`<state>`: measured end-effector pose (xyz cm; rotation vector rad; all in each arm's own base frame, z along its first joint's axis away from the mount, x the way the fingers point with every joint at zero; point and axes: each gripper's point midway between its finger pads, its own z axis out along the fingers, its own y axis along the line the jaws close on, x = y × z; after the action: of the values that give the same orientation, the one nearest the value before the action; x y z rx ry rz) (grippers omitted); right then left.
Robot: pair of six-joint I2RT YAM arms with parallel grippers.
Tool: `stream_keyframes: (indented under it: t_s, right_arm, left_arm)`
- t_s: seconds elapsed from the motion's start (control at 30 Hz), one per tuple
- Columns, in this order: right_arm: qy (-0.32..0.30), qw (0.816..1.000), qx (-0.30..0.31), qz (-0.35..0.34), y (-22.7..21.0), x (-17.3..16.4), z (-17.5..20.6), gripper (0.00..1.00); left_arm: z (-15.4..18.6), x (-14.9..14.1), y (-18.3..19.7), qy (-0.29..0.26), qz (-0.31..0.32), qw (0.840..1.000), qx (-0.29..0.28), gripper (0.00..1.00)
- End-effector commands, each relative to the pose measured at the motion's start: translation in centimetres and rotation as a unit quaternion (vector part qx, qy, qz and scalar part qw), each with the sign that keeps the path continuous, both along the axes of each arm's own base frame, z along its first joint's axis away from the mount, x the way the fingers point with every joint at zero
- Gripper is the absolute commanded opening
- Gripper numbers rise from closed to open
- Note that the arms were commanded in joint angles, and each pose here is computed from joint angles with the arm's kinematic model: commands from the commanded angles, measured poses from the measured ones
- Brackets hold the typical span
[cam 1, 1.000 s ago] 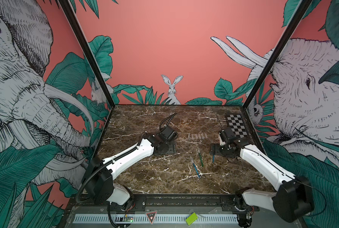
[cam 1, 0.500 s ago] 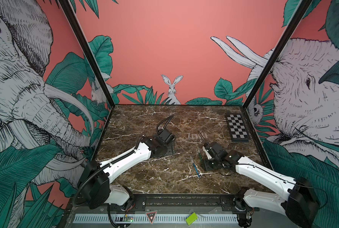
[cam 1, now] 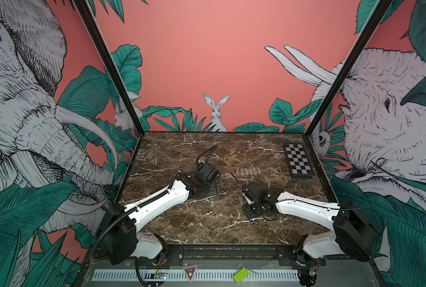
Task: Remove protective caps from carving knives
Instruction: Pick up the carving knife from the center of the board.
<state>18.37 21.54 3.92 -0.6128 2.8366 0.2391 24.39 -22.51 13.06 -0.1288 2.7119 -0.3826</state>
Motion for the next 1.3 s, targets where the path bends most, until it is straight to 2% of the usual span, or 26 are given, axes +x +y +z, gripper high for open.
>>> stream_keyframes:
  t_s: [0.0, 0.87, 1.13, 1.27]
  right_arm:
    - [-0.02, 1.0, -0.009, -0.001, 0.1, 0.8, 0.1, 0.33]
    - [0.021, 0.999, -0.03, 0.001, 0.7, 0.4, -3.1, 0.13]
    - [0.013, 1.0, -0.009, 0.009, 1.3, 0.3, -2.0, 0.0]
    - [0.001, 1.0, 0.02, 0.019, 2.0, 0.3, -0.6, 0.0]
  left_arm:
    - [0.6, -0.1, 0.6, -0.006, 0.012, 1.0, -0.008, 0.84]
    - [0.2, -0.1, 1.3, -0.002, 0.021, 1.0, -0.018, 0.83]
    - [-0.2, -0.4, 0.8, 0.014, 0.032, 0.999, -0.038, 0.83]
    - [-0.7, -0.5, 0.0, 0.029, 0.042, 0.997, -0.062, 0.83]
